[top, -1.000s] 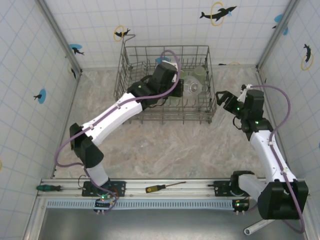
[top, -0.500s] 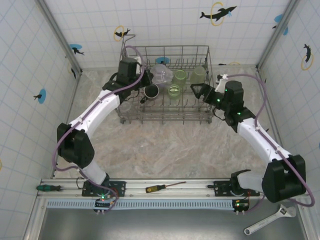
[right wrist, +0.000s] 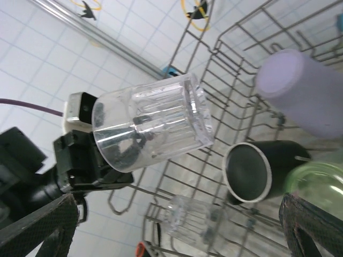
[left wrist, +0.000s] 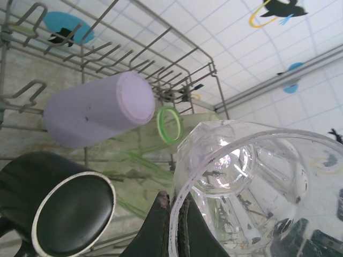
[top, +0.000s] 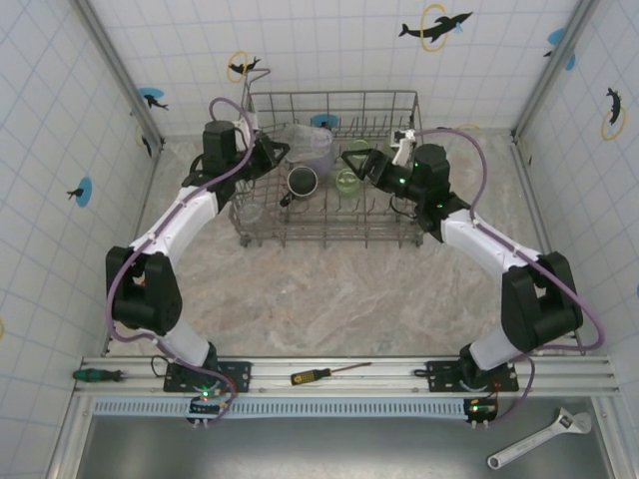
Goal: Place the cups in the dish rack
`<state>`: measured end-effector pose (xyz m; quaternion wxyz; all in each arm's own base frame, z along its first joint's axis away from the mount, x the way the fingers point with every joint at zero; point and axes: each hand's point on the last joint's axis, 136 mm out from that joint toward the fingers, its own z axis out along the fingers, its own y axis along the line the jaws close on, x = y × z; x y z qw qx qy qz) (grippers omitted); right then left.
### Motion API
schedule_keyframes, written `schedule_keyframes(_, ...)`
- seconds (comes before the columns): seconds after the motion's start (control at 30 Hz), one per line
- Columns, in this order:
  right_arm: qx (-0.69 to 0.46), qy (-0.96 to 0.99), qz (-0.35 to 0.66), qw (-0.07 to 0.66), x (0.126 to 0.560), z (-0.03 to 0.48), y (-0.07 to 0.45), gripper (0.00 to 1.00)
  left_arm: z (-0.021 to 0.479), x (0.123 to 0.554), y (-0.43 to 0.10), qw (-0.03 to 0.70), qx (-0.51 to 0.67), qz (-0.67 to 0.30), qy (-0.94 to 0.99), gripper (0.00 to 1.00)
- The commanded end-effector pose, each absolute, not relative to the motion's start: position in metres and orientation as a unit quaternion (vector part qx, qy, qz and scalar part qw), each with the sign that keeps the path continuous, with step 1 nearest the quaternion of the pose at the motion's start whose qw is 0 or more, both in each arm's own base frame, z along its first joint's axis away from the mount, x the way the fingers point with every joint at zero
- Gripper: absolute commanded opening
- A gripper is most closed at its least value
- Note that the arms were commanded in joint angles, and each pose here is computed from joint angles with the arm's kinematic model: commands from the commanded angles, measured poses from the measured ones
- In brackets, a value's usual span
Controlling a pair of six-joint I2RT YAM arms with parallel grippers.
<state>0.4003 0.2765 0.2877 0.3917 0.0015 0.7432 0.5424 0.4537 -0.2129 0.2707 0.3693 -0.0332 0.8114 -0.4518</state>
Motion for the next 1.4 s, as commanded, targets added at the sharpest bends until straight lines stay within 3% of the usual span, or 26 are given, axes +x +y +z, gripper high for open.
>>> schedule_keyframes(0.0,0.003,0.703,0.586,0.404,0.41,0.321,0.286,1.0,0.314,0.441,-0.225,0.39,0.015,-0.509,0.767,0.0)
schedule_keyframes(0.8,0.13,0.626,0.685,0.349,0.438,0.323,0.316,1.0,0.32,0.424,-0.225,0.394,0.024,-0.578,0.714,0.0)
schedule_keyframes(1.37,0.145,0.583,0.736,0.311,0.44,0.329,0.35,0.99,0.318,0.414,-0.223,0.401,0.021,-0.596,0.695,0.0)
